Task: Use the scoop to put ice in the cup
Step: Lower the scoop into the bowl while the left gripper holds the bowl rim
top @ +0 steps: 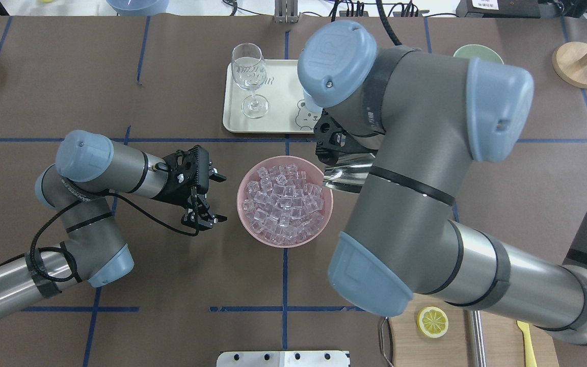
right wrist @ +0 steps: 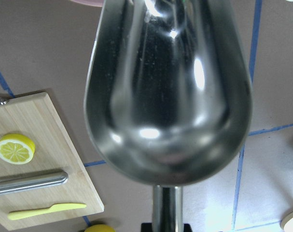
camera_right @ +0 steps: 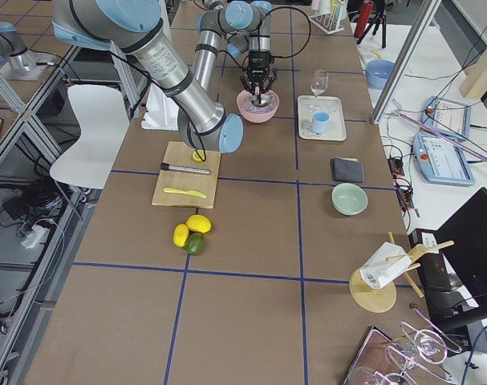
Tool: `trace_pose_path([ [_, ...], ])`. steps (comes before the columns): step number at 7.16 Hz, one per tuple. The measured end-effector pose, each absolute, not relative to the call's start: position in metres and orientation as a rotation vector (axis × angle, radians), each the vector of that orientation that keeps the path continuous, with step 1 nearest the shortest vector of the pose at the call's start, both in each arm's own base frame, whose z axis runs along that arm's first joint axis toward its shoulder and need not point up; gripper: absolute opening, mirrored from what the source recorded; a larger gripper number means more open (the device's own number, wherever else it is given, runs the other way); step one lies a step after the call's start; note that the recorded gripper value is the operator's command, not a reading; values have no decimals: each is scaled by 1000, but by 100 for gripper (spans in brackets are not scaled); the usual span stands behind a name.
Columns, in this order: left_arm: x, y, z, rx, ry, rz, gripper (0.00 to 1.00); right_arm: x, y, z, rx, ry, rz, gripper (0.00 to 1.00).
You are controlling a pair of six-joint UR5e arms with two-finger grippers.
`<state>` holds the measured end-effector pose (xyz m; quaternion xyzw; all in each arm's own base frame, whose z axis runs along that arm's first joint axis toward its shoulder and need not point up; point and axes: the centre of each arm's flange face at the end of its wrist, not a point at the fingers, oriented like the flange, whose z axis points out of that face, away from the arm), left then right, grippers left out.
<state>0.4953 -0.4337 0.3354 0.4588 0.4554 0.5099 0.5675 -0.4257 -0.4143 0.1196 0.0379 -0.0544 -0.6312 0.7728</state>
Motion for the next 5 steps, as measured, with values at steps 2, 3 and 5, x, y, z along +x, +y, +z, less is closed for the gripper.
trace_pose_path([
  [2, 496, -434, 334, 1080, 1071, 1198, 100, -463, -419, 109, -1, -60, -1419, 0],
  [3, 496, -434, 332, 1082, 1072, 1197, 100, -471, -419, 111, -17, -39, -1443, 0],
  [5, 497, -435, 327, 1090, 1076, 1197, 100, -480, -415, 115, -25, -8, -1484, 0],
])
